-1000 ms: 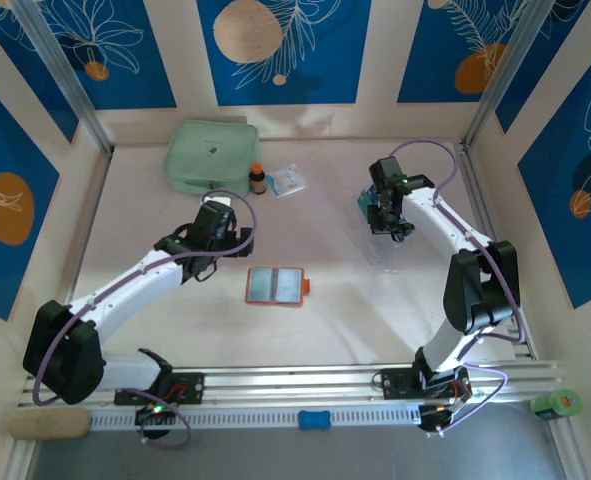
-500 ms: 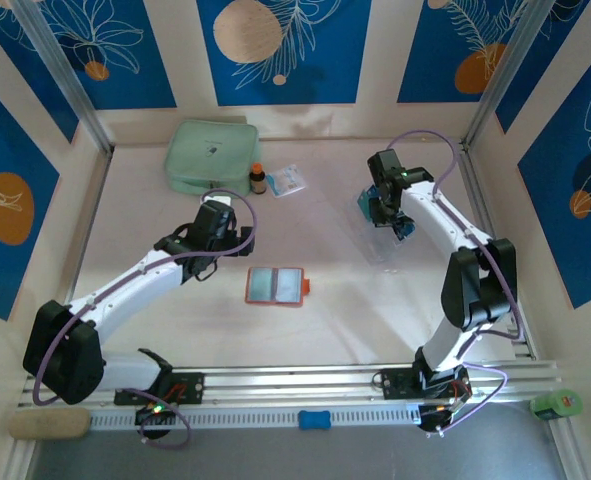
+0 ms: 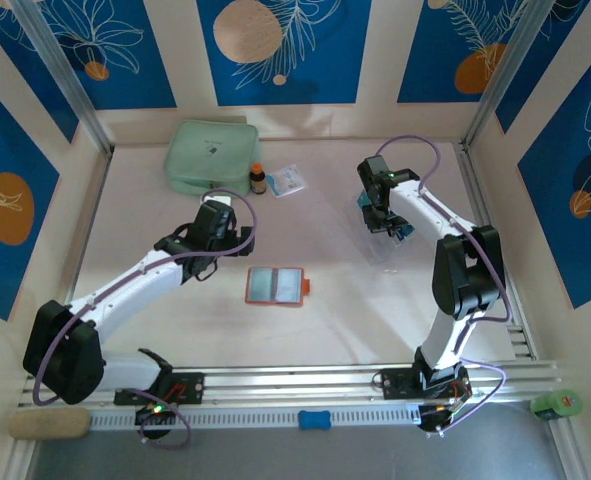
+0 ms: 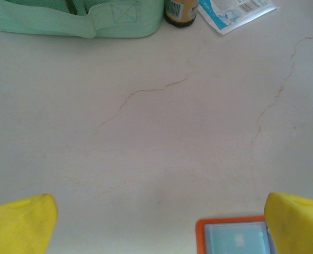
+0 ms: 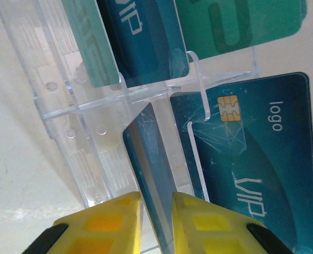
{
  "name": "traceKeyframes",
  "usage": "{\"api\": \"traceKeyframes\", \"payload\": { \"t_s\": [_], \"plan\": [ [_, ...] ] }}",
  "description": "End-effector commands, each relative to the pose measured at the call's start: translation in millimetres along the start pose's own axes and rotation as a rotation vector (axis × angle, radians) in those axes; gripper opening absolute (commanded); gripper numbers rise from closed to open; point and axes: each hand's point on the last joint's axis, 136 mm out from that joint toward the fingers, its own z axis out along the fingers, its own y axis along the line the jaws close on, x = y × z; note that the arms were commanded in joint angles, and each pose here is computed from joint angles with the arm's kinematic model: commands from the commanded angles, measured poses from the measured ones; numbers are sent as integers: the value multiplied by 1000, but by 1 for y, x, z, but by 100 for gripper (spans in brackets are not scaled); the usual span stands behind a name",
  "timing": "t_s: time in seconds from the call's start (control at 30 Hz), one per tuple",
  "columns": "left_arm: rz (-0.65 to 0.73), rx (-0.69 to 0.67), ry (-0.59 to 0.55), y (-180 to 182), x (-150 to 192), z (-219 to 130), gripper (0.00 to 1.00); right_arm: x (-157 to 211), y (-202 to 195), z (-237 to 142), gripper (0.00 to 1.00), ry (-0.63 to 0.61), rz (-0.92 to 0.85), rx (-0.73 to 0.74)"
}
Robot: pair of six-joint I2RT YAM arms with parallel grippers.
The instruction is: Put the credit cards into the card holder
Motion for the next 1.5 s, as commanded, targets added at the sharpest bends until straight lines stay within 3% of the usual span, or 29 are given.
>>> {"api": "traceKeyframes", "payload": {
  "t_s": [0.0, 0.47, 0.7, 0.9, 1.0, 1.1, 1.27, 1.47],
  "plan": [
    [-18, 5, 0, 2, 0, 2, 100, -6, -2, -4, 19, -9, -13, 15],
    [-17, 9, 3, 1, 1, 3, 100, -16, -1, -27, 0, -73, -100, 72],
    [-13, 8, 14, 1, 4, 3, 100, -24, -1, -57, 0, -136, -151, 128],
    [-8, 3, 31, 2, 7, 5, 100, -29, 6, -97, 0, -207, -138, 93],
    [-1, 3, 43, 2, 10, 5, 100, -30, 19, -118, 0, -248, -90, -15],
    [11, 2, 61, 2, 15, 8, 100, -29, 44, -141, 0, -292, -4, -229],
    [50, -7, 123, 3, 30, 16, 100, -20, 107, -169, 0, -326, 119, -698],
    [74, 24, 174, 0, 48, 20, 100, -1, 166, -157, 0, -268, 232, -1055]
  ]
}}
